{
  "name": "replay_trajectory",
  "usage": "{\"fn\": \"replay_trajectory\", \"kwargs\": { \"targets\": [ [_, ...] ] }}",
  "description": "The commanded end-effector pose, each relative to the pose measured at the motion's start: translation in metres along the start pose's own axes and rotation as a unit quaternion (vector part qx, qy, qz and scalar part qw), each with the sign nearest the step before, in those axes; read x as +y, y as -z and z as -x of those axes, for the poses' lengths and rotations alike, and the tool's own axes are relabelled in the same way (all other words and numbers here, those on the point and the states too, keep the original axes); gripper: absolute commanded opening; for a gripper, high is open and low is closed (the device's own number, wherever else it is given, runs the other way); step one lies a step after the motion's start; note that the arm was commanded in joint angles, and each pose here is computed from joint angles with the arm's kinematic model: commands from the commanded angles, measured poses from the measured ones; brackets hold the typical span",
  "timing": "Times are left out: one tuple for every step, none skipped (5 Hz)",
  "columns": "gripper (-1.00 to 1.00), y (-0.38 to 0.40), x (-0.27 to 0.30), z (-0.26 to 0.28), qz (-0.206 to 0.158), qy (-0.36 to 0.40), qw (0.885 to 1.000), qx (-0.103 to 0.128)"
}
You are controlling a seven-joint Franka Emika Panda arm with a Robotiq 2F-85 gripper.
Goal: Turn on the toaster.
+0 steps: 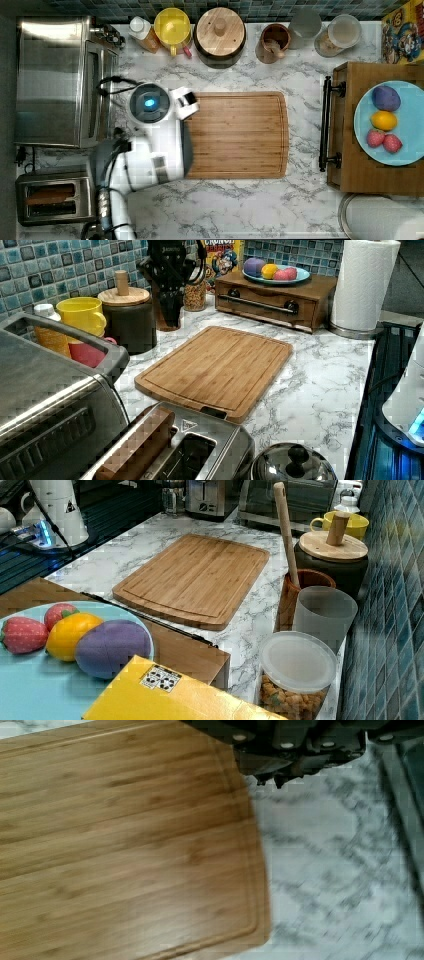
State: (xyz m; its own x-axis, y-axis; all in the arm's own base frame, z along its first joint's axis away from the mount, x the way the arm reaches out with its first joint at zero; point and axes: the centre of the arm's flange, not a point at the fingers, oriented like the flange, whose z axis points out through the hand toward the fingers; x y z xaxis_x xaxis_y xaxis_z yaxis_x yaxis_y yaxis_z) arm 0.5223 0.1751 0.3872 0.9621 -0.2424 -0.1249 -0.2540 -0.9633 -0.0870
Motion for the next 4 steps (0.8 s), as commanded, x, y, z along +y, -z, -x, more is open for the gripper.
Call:
{"fn": "replay_trajectory", "kwargs": {
  "targets": [
    [-1.0, 0.004, -0.079, 0.114, 0.004, 0.142, 0.99, -0.023],
    [-1.0, -0.019, -0.089, 0.141, 0.014, 0.16, 0.986, -0.039],
    [-1.0, -0.033, -0.104, 0.162, 0.02, 0.179, 0.981, -0.065],
    [-1.0, -0.04, -0.115, 0.191, 0.018, 0.214, 0.974, -0.071]
  ]
}}
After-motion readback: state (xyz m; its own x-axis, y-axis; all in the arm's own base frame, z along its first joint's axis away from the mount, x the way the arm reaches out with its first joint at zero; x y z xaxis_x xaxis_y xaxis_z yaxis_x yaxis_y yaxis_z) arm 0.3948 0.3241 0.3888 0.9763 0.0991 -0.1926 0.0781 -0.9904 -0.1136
